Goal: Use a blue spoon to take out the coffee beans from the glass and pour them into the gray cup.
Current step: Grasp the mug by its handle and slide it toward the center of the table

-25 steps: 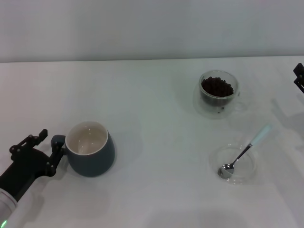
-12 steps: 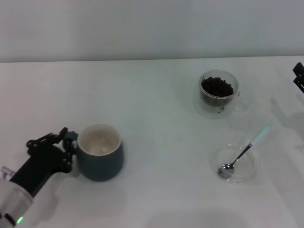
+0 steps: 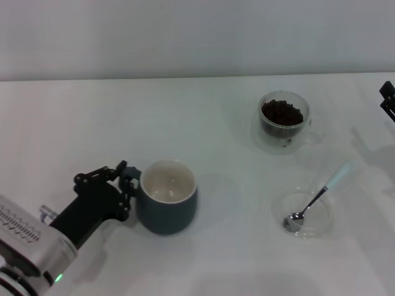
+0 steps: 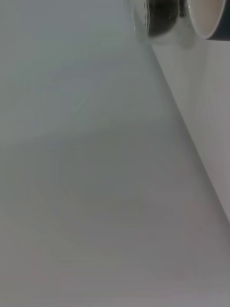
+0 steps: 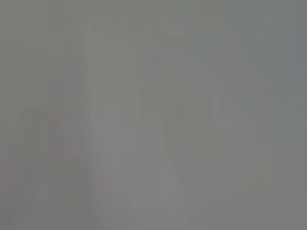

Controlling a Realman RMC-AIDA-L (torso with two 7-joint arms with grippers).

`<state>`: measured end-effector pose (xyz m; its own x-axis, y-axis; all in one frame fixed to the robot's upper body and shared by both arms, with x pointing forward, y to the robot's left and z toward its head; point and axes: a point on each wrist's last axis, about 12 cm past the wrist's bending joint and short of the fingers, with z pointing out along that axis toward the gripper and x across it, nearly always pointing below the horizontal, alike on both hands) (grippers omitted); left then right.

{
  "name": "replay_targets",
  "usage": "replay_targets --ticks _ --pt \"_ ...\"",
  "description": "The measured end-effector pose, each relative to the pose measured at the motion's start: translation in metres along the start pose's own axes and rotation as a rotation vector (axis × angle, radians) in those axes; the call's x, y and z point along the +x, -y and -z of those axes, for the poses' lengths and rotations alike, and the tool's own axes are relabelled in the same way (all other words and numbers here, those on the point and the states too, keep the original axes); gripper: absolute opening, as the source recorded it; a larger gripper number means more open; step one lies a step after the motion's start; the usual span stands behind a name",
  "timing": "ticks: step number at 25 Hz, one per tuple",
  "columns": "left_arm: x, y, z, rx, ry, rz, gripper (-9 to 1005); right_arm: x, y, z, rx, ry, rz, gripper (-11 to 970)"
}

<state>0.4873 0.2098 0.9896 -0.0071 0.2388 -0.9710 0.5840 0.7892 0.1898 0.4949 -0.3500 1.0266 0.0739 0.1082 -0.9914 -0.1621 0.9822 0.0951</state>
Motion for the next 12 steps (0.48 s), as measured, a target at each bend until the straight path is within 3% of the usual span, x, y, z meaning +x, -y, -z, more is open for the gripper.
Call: replay_targets --ticks 12 --pt "0.0 0.009 -0.0038 0.055 -0.015 -0.019 133 0.0006 -0.0003 0.0028 -0.005 -0.001 0.004 871"
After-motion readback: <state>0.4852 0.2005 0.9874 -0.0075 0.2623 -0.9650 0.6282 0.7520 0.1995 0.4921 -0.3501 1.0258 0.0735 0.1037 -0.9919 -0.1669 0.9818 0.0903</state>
